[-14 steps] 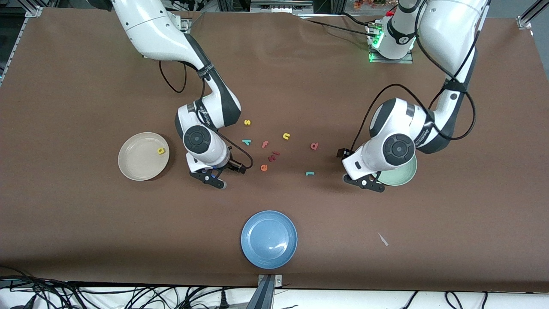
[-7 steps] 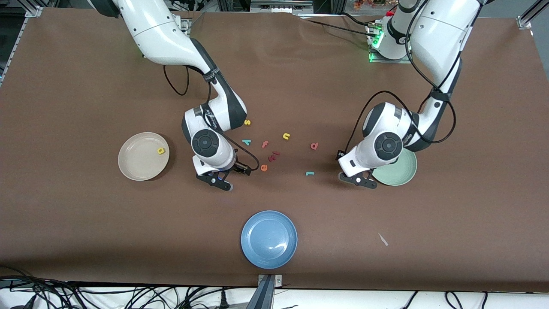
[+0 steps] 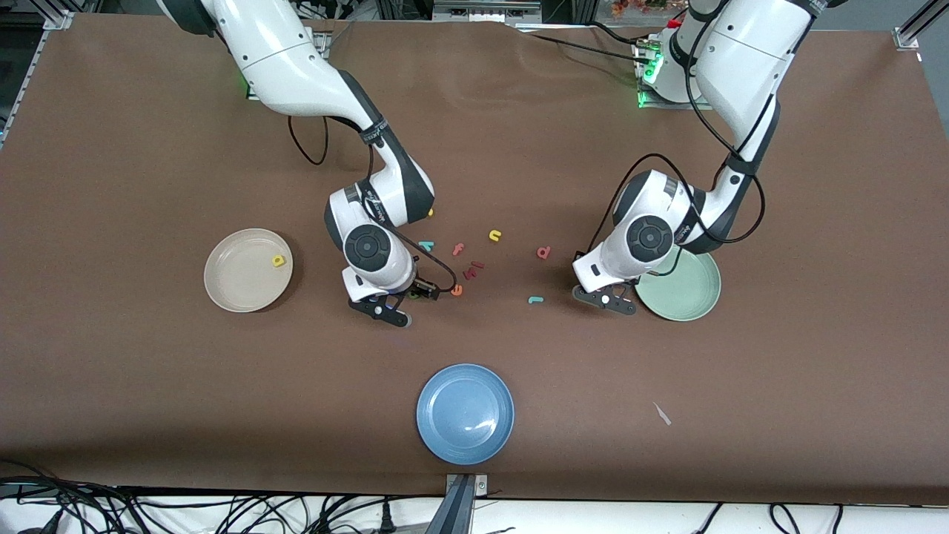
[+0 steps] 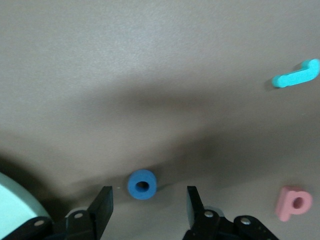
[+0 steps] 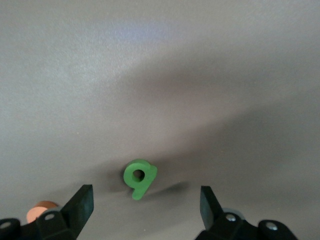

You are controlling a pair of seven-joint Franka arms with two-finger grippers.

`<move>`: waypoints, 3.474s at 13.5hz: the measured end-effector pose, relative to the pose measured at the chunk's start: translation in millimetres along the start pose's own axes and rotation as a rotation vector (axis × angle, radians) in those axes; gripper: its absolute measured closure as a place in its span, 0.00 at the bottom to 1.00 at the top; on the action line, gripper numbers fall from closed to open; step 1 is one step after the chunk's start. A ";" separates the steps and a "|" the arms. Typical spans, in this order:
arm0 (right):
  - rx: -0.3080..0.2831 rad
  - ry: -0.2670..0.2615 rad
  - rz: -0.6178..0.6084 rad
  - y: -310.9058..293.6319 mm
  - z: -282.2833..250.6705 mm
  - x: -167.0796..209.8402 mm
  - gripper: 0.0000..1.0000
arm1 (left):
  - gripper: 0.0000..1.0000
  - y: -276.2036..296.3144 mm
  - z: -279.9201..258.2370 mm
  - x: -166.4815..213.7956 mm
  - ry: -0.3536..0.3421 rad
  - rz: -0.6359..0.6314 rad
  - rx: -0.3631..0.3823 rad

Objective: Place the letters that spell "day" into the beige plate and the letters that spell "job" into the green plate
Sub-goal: 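Grasp the green 9 with the right gripper while the left gripper grasps the blue o, then carry the green 9 toward the white plate while the left gripper drops the blue o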

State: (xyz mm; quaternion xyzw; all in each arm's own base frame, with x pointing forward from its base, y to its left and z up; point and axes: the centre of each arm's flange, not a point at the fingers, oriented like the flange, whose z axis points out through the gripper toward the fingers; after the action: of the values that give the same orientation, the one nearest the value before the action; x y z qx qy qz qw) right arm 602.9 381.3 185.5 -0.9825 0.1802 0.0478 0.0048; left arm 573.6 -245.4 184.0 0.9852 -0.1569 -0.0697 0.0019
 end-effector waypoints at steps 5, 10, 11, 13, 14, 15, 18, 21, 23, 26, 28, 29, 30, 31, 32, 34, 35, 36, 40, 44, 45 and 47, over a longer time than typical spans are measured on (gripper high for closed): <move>-0.019 0.013 -0.020 -0.6 4.5 -0.9 0.21 | 0.34 -0.1 3.8 -0.6 0.025 -0.006 0.011; -0.015 0.020 -0.024 -3.8 4.2 1.2 0.33 | 0.57 -0.4 11.6 -1.3 0.025 -0.015 0.008; -0.015 0.020 -0.025 -3.7 4.3 1.2 0.37 | 0.68 -0.9 11.3 -1.0 0.027 -0.016 0.009; -0.016 0.020 -0.028 -3.7 4.3 1.3 0.42 | 0.73 -1.3 10.7 -0.8 0.029 -0.017 0.009; -0.016 0.021 -0.030 -3.7 4.2 1.3 0.43 | 0.73 -1.8 10.1 -0.4 0.030 -0.018 0.009; -0.015 0.021 -0.031 -3.8 4.1 1.3 0.47 | 0.73 -2.8 8.1 0.6 0.034 -0.020 0.009; -0.015 0.021 -0.031 -3.9 4.0 1.4 0.53 | 0.73 -11.0 -17.0 2.4 0.025 -0.032 0.020; -0.014 0.022 -0.031 -4.1 3.7 1.4 0.60 | 0.73 -37.4 -71.0 -5.0 -0.014 -0.024 0.046; -0.014 0.022 -0.031 -4.4 3.5 1.5 0.65 | 0.73 -88.3 -97.5 -14.7 -0.037 0.007 0.050; -0.011 0.025 -0.032 -5.2 2.6 1.6 0.70 | 0.73 -168.0 -92.1 -31.4 -0.067 0.016 0.025; -0.010 0.026 -0.033 -5.4 2.3 1.7 0.70 | 0.73 -188.6 -69.8 -42.2 -0.108 -0.007 0.007; -0.009 0.027 -0.036 -5.5 2.3 1.7 0.70 | 0.73 -192.2 -57.5 -44.7 -0.127 -0.013 -0.001; -0.009 0.027 -0.038 -5.6 2.1 1.7 0.70 | 0.73 -193.0 -44.6 -45.0 -0.141 -0.014 -0.008; -0.008 0.028 -0.042 -5.8 1.9 1.8 0.70 | 0.73 -192.6 -33.7 -44.4 -0.150 -0.013 -0.013; -0.007 0.030 -0.049 -6.0 0.7 2.6 0.70 | 0.73 -192.1 -24.7 -43.8 -0.155 -0.012 -0.017; -0.004 0.036 -0.066 -6.3 -5.8 7.2 0.70 | 0.73 -193.0 -12.3 -43.3 -0.162 -0.013 -0.023; -0.008 0.034 -0.075 -5.5 -9.2 9.2 0.70 | 0.73 -194.6 -10.1 -43.5 -0.163 -0.016 -0.024; -0.014 0.034 -0.093 -4.5 -14.2 11.8 0.70 | 0.68 -195.9 -10.0 -43.7 -0.163 -0.018 -0.025; -0.051 0.013 -0.170 17.5 -54.2 20.7 0.70 | 0.26 -191.2 -20.9 -35.8 -0.138 -0.008 -0.023; -0.053 0.020 -0.273 70.8 -70.1 18.8 0.70 | 0.00 -155.6 -55.2 -21.8 -0.099 0.047 -0.029; -0.051 0.031 -0.310 92.7 -68.7 18.5 0.70 | 0.00 -141.1 -68.4 -16.4 -0.094 0.066 -0.033; -0.059 0.036 -0.387 141.3 -66.9 21.4 0.70 | 0.00 -105.7 -94.2 -5.8 -0.078 0.080 -0.040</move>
State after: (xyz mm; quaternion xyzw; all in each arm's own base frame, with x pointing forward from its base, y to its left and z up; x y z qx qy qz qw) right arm 578.8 239.9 251.1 -0.9992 -0.0136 0.0336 -0.0183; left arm 613.8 -144.8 275.3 0.9744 -0.1949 -0.1110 0.0185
